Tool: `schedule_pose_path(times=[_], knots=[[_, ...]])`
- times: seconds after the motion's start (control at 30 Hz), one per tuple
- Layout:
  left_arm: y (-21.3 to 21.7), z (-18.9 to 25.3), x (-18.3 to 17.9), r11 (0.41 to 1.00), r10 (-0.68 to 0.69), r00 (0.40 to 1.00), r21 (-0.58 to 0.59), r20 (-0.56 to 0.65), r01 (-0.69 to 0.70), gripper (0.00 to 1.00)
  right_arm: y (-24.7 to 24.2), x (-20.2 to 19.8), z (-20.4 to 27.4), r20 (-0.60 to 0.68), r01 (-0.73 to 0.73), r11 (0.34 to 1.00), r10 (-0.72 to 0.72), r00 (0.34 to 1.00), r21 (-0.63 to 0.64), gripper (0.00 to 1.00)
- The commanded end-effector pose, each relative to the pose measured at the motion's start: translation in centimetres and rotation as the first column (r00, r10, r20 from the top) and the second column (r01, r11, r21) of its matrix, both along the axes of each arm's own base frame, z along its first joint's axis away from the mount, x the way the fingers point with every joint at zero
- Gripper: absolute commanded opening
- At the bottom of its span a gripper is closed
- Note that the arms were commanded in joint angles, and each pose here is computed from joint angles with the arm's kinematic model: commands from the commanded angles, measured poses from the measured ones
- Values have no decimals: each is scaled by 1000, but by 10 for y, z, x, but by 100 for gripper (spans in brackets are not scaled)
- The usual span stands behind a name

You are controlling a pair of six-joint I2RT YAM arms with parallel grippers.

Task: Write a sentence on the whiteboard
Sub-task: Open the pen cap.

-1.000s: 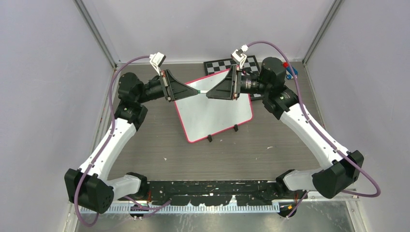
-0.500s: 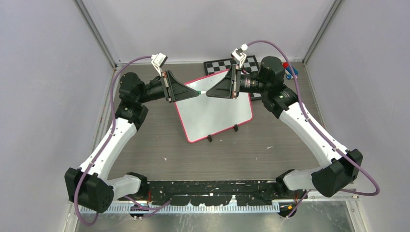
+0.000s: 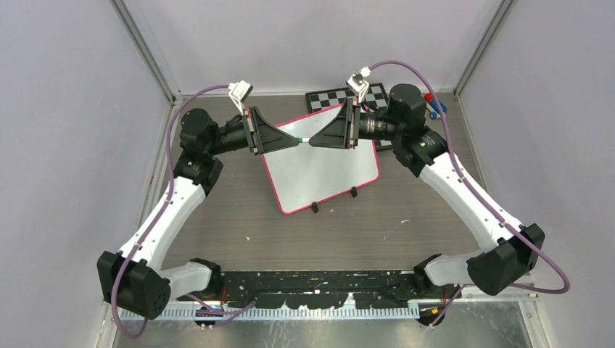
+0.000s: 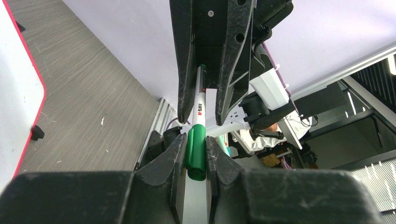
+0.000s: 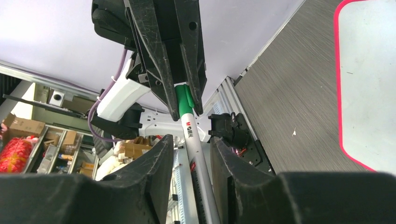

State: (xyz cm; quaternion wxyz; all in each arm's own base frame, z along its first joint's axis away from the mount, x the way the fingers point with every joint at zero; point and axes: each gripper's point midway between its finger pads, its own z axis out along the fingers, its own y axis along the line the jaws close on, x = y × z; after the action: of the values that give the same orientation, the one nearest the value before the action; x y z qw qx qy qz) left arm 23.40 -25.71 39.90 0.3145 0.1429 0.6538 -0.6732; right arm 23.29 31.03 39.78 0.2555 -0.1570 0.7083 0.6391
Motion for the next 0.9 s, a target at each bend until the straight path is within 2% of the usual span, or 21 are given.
schedule_pose_path(times=[0.0, 0.13, 0.37, 0.53, 0.87], knots=[[-2, 0, -3, 1000, -9, 1000, 3, 26, 9, 0, 2, -8, 25, 83, -23, 999, 20, 996, 35, 36], [-3, -1, -2, 1000, -11, 1000, 4, 23, 11, 0, 2, -9, 24, 82, -33, 999, 30, 996, 33, 27], [-2, -3, 1, 1000, -2, 1000, 11, 18, 2, 0, 1, -13, 19, 90, -48, 999, 46, 995, 19, 1], [6, -3, 10, 1000, 30, 999, 4, 10, -30, 0, -5, -14, 16, 93, -37, 999, 37, 995, -1, 0], [49, -22, 34, 988, 149, 988, -22, -45, -150, 0, -61, 32, 32, 107, 166, 986, -168, 980, 25, 0]])
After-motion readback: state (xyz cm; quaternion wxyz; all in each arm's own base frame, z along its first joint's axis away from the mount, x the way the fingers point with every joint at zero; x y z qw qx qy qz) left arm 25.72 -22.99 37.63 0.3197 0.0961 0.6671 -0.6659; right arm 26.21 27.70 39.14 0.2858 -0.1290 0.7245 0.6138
